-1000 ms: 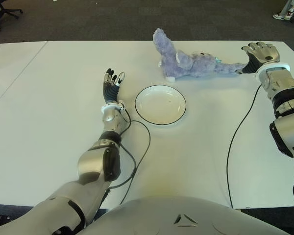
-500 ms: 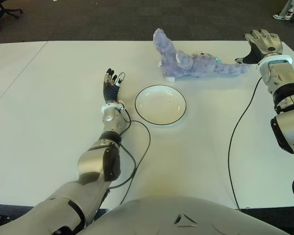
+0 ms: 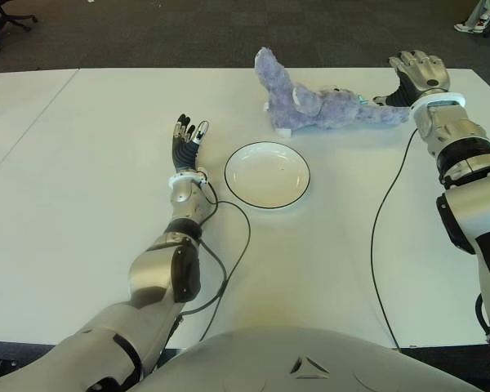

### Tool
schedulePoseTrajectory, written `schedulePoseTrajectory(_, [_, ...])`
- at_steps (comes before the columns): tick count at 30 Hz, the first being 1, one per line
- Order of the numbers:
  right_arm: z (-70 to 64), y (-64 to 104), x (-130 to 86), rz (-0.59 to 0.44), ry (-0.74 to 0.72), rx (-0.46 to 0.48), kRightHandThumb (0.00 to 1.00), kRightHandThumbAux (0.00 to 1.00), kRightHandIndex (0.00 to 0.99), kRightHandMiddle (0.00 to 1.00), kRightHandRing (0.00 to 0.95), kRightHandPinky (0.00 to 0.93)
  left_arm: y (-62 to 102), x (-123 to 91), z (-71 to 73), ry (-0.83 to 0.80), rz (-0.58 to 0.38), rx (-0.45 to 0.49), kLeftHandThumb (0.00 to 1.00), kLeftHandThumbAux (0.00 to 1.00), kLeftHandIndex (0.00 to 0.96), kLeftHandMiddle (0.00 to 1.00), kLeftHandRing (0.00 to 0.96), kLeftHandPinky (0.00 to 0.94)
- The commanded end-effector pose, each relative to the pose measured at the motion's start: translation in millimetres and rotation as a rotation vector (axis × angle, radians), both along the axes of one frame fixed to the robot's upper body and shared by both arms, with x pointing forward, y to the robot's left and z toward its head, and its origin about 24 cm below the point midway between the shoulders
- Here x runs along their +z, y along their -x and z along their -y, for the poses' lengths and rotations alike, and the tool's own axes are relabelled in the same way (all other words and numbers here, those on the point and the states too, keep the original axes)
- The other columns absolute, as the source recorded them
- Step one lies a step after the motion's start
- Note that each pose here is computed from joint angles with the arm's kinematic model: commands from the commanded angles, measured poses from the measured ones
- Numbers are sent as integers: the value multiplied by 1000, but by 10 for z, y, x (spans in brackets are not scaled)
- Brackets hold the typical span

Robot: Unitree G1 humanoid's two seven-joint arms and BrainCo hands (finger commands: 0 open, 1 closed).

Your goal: Put the doll into the plate.

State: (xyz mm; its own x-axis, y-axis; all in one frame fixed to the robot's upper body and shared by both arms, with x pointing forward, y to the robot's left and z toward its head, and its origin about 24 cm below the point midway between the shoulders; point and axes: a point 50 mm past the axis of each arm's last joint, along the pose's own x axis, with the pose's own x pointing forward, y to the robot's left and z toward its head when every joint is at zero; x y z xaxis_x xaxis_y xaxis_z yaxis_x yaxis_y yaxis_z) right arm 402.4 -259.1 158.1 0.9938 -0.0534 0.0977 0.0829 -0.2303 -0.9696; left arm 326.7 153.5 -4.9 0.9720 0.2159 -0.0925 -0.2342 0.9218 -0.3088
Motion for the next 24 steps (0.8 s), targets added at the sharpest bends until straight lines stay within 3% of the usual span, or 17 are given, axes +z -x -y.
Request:
schedulePoseTrajectory(1, [-259,-47,-135,-10,-89,22,291,490,48,23,37,85,848,-958,56,122,-486,24,0,622,58,56,41,39])
schedulePoseTrajectory(24, [-563,-30,-411,-60,-193,64,323,514,39,18,30,77,839,-951,76,145,-475,28,0,612,61,60,43,40])
